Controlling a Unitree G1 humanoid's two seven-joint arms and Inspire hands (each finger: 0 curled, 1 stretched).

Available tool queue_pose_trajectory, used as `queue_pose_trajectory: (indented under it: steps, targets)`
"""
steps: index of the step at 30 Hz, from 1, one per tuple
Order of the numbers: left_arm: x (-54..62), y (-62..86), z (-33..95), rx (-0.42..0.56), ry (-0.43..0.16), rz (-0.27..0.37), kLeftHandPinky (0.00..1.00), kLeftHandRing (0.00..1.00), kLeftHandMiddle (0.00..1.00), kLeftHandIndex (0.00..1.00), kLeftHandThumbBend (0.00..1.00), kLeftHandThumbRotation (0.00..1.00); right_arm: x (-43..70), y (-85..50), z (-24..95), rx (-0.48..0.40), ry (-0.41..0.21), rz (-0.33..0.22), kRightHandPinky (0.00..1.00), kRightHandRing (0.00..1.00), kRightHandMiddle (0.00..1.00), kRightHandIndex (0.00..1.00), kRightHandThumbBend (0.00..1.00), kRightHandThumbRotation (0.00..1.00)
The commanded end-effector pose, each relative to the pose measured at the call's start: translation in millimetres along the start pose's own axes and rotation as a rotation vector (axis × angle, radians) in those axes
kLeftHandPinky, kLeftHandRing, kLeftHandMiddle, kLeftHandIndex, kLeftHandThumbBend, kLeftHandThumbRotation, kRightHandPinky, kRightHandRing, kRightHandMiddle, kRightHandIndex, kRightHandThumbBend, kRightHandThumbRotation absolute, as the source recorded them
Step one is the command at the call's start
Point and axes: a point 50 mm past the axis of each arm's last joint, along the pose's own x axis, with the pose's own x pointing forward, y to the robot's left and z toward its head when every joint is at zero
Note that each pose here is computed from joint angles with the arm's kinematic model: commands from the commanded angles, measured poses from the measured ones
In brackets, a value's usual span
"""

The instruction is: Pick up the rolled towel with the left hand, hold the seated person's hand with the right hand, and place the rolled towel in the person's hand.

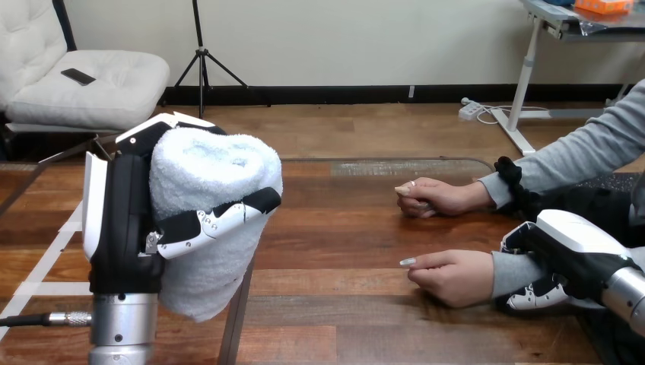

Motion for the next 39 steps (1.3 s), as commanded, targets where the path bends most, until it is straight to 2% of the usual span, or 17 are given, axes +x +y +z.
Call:
queue_pose_trajectory:
  steps: [1,19,39]
  targets:
    - [17.2,2.8,10.1,-0.006,-0.095,0.024,0.3,0.34,0.39,0.39,0.7,0.0,9.2,-21.2,10.5,-0.002,-0.057,-0.076,0.22,0.27,0.33,0.33,0.52,0.0]
    - [16.3,2.3,10.0,-0.006,-0.09,0.023,0.3,0.35,0.39,0.39,0.7,0.0,8.5,-23.9,11.4,0.018,-0.072,-0.094,0.21,0.26,0.32,0.32,0.49,0.0]
    - [15.3,1.3,9.7,-0.002,-0.087,0.025,0.3,0.35,0.39,0.39,0.7,0.0,7.8,-34.2,15.5,0.046,-0.108,-0.104,0.21,0.25,0.31,0.35,0.46,0.0]
